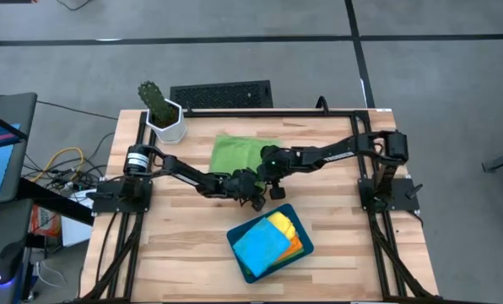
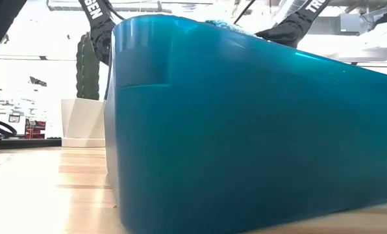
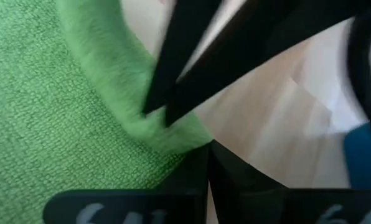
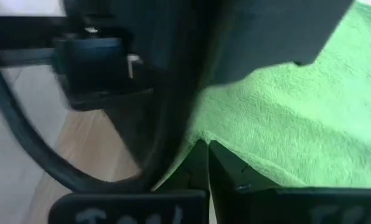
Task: Fold microfiber towels
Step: Fold the green microfiber towel
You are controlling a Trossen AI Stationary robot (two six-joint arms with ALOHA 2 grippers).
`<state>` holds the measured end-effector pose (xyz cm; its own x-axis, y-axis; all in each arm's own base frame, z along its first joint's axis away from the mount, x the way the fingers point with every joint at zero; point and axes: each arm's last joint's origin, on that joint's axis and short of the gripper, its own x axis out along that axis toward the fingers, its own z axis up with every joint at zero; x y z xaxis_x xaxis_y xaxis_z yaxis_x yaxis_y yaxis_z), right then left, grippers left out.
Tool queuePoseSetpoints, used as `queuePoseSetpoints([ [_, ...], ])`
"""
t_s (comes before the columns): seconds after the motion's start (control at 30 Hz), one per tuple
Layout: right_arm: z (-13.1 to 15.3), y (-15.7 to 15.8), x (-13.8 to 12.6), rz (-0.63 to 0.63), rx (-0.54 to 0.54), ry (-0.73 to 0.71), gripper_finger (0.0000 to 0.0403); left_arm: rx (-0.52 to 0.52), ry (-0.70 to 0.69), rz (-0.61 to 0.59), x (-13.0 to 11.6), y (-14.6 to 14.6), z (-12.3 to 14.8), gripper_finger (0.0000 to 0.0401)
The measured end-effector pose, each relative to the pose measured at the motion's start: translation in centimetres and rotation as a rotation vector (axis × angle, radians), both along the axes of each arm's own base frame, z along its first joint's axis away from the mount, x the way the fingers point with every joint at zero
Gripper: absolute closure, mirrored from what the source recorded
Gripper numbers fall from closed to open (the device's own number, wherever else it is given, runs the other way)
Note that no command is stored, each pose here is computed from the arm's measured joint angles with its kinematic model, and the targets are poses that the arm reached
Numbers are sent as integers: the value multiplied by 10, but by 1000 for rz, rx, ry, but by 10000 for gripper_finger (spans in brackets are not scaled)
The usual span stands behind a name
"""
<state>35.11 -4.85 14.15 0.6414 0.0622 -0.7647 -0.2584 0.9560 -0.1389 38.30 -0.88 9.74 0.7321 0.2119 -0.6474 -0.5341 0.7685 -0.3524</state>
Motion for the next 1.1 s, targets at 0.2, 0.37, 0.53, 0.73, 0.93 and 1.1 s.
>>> queuePoseSetpoints([
  [0.2, 0, -3, 14, 31, 2, -23, 381, 31, 81, -97, -12, 1, 21, 401],
  [0.37, 3, -3, 17, 50, 2, -70, 383, 81, 105, -156, -23, 0, 51, 401],
  [0.53, 4, -3, 20, 43, 7, -102, 379, 96, 104, -203, -33, -1, 78, 401],
  [0.73, 6, -3, 22, 55, -7, -138, 382, 171, 205, -162, -47, -4, 84, 401],
  [0.93, 8, -3, 23, 66, -1, -160, 376, 179, 245, -119, -51, -7, 81, 401],
  [1.1, 5, -4, 29, 75, -3, -209, 378, 177, 268, -116, -53, -8, 80, 401],
])
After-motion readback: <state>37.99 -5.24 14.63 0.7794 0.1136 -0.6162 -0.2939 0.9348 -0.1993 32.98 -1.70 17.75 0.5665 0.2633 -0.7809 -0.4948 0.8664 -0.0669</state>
